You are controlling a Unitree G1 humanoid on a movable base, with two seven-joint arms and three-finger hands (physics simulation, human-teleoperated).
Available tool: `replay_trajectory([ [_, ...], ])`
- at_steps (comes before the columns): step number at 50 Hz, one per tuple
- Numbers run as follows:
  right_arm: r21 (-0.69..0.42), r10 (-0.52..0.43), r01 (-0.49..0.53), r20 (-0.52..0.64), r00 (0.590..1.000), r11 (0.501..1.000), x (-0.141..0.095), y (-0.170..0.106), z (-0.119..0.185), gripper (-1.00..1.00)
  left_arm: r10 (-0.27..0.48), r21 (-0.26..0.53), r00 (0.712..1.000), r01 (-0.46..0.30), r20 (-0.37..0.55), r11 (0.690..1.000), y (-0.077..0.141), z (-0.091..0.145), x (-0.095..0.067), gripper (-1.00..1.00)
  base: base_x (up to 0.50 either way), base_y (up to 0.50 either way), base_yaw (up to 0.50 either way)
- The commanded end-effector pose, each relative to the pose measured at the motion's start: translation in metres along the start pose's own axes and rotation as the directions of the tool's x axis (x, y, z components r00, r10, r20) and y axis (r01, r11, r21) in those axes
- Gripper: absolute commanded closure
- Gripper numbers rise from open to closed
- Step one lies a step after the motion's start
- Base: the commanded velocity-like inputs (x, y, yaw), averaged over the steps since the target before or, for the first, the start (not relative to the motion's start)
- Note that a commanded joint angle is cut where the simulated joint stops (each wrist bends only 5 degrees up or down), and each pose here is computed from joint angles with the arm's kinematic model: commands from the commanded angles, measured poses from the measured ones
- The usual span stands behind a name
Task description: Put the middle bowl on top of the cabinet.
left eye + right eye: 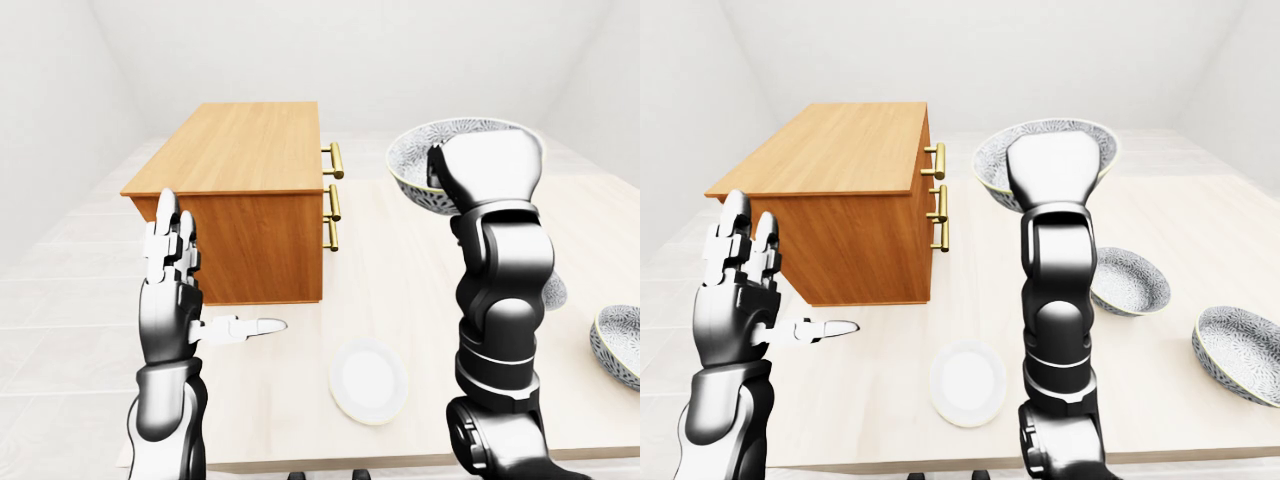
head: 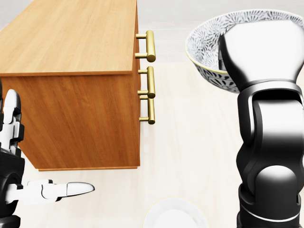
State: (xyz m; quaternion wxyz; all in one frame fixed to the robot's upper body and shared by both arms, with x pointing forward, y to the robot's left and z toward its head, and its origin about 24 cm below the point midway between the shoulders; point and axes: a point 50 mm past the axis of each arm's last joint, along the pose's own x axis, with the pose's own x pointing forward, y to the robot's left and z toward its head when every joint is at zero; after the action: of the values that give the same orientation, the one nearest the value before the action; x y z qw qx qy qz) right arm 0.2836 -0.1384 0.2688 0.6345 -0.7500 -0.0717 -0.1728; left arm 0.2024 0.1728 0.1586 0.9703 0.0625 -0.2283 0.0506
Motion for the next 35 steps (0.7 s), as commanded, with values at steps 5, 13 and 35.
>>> replay_trajectory([
  [5,-0.032,-0.097,0.096,-0.033,0.995,0.995,0.005,-0.024,-0.010,1.00,-0.006,0.005,1.000,0.006,0.003,1.000,0.000,0.001,0.000,-1.00,0.00,0.00,0.00],
  [13,-0.035,-0.097,0.096,-0.022,0.995,0.995,0.010,-0.027,-0.006,1.00,-0.007,0.002,1.000,0.007,-0.005,1.000,-0.001,-0.001,0.000,-1.00,0.00,0.00,0.00],
  [35,0.109,-0.157,0.145,0.110,0.982,0.983,0.025,-0.054,0.005,1.00,-0.006,-0.010,1.000,0.006,-0.006,1.000,-0.001,-0.002,0.000,-1.00,0.00,0.00,0.00],
])
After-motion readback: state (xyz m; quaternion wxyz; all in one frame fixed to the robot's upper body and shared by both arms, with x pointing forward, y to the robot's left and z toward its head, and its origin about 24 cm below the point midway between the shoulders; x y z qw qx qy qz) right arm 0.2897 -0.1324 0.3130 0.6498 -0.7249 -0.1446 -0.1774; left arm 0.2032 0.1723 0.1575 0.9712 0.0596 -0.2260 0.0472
